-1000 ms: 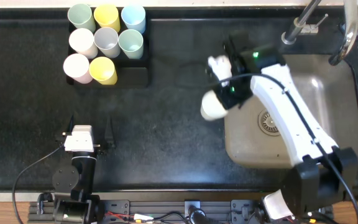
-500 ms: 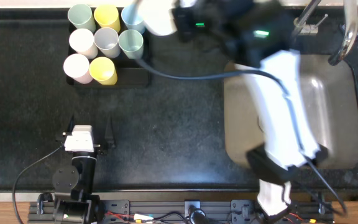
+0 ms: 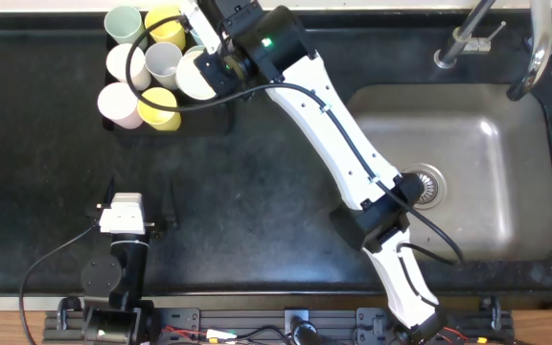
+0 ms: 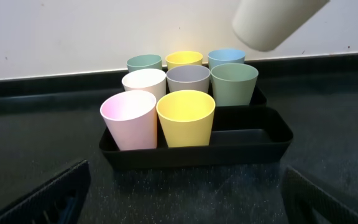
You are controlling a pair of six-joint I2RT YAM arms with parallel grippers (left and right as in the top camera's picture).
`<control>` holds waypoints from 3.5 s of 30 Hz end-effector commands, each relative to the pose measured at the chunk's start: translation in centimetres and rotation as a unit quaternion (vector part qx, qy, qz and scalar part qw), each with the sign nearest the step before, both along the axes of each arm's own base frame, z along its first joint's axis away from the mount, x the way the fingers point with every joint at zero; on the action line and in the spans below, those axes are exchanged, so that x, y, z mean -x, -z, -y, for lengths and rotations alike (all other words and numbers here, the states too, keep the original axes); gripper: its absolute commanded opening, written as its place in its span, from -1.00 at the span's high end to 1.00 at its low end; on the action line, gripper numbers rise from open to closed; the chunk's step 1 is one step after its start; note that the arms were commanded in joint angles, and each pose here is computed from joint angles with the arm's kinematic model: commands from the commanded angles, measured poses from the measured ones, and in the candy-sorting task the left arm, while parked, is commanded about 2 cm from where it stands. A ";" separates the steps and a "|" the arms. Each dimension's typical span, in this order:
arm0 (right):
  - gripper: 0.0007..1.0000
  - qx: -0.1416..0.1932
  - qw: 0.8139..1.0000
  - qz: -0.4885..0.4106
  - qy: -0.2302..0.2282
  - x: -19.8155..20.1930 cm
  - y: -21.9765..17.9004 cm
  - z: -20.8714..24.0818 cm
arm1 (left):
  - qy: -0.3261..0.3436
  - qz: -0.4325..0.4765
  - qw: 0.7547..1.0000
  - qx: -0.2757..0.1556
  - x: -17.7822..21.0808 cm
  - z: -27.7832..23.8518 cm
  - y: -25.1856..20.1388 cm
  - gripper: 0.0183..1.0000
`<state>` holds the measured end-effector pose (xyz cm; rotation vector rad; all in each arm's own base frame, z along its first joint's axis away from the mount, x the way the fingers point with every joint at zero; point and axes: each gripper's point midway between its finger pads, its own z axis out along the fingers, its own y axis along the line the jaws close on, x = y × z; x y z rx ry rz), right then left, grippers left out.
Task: Store Cups
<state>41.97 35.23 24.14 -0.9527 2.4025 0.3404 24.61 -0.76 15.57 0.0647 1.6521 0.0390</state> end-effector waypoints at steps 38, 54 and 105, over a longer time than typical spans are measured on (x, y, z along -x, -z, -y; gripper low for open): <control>0.91 0.075 0.992 -0.099 -0.004 -0.3 11.6 -0.1 | 0.004 0.003 1.000 -0.009 0.0 0.1 -0.1 -1.00; 0.92 0.077 0.990 -0.117 -0.002 -0.8 13.6 0.1 | 0.004 0.003 1.000 -0.009 0.0 0.1 -0.1 -1.00; -1.00 0.071 0.928 0.027 0.365 9.0 -7.2 32.2 | 0.004 0.003 1.000 -0.009 0.0 0.1 -0.1 -1.00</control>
